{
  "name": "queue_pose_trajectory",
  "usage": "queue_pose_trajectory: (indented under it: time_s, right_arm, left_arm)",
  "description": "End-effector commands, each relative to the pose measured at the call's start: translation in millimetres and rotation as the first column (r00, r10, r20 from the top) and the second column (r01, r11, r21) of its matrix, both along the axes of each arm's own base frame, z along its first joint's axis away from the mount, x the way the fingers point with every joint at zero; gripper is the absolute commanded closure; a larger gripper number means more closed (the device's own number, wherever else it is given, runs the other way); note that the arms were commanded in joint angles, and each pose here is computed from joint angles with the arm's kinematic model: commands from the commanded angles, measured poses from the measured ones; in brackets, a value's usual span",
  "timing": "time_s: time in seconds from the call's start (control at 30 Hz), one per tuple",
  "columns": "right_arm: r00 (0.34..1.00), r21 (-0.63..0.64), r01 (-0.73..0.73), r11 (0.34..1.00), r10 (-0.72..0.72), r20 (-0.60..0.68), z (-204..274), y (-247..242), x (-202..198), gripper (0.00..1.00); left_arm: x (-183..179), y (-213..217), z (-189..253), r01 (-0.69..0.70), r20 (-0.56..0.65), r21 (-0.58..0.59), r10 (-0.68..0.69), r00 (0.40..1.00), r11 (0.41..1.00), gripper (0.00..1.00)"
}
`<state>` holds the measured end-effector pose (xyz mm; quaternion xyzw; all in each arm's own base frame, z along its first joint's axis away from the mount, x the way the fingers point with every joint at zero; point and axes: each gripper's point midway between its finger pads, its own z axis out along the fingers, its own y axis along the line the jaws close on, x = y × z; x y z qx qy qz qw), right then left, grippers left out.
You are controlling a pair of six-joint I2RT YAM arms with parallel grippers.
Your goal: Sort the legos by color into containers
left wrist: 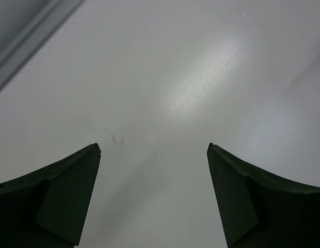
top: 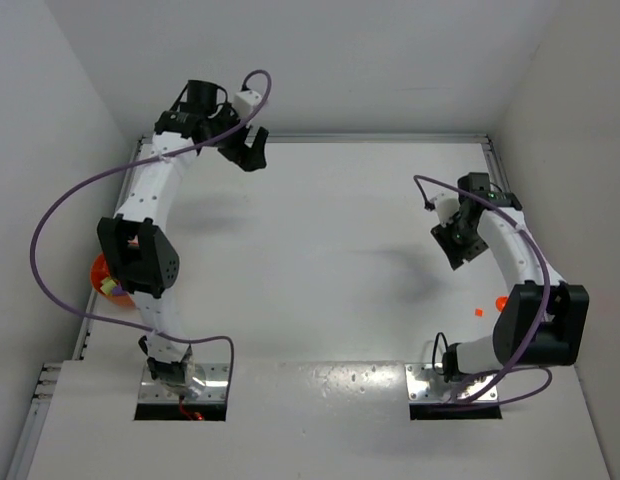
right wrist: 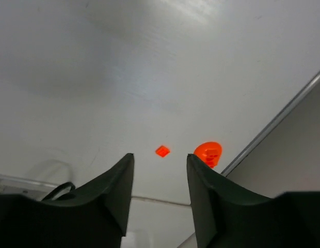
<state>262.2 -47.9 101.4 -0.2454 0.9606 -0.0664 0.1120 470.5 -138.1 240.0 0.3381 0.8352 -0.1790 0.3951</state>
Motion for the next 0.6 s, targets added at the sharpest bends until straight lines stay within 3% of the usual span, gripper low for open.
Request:
queue_pose_trajectory:
  time_s: [0.0, 0.13, 0.2, 0.3, 0.4, 0.57]
  right_arm:
    - [0.994, 0.089, 0.046, 0.995, -0.037, -0.104, -13.4, 15.4, -43.5, 0.58]
    - [0.975, 0.15, 0.173, 0.974, -0.148, -0.166, -27.3, 23.8, -73.7, 0.62]
    - [0.967, 0.14, 0.197, 0.97, -0.169, -0.189, -33.2, 22.0, -83.9, 0.69]
    - [0.96, 0.086, 0.245, 0.966, -0.23, -0.16, -34.0, 8.8, -83.1, 0.69]
    - [0.927, 0.018, 0.298, 0.954, -0.285, -0.245, -40.2, -4.6, -101.1, 0.66]
    - [0.93, -0.045, 0.284, 0.958, -0.287, -0.229, -44.6, -24.2, -119.8, 0.63]
  left_arm:
    - [16.2, -13.4, 39.3, 0.036, 0.119, 0.023, -0.039, 0.992, 0.999, 0.1]
    - [11.4, -28.1, 30.0, 0.075, 0.089, 0.071, -0.081, 0.993, 0.995, 0.1]
    - [6.7, -27.9, 23.3, 0.08, 0.079, 0.109, -0.089, 0.993, 0.991, 0.1]
    - [-0.1, -31.7, 23.5, 0.093, 0.091, 0.146, -0.107, 0.99, 0.985, 0.1]
    - [-3.9, -35.1, 19.6, 0.104, 0.092, 0.178, -0.121, 0.988, 0.979, 0.09]
    - [-8.6, -40.4, 14.2, 0.112, 0.076, 0.195, -0.129, 0.989, 0.974, 0.08]
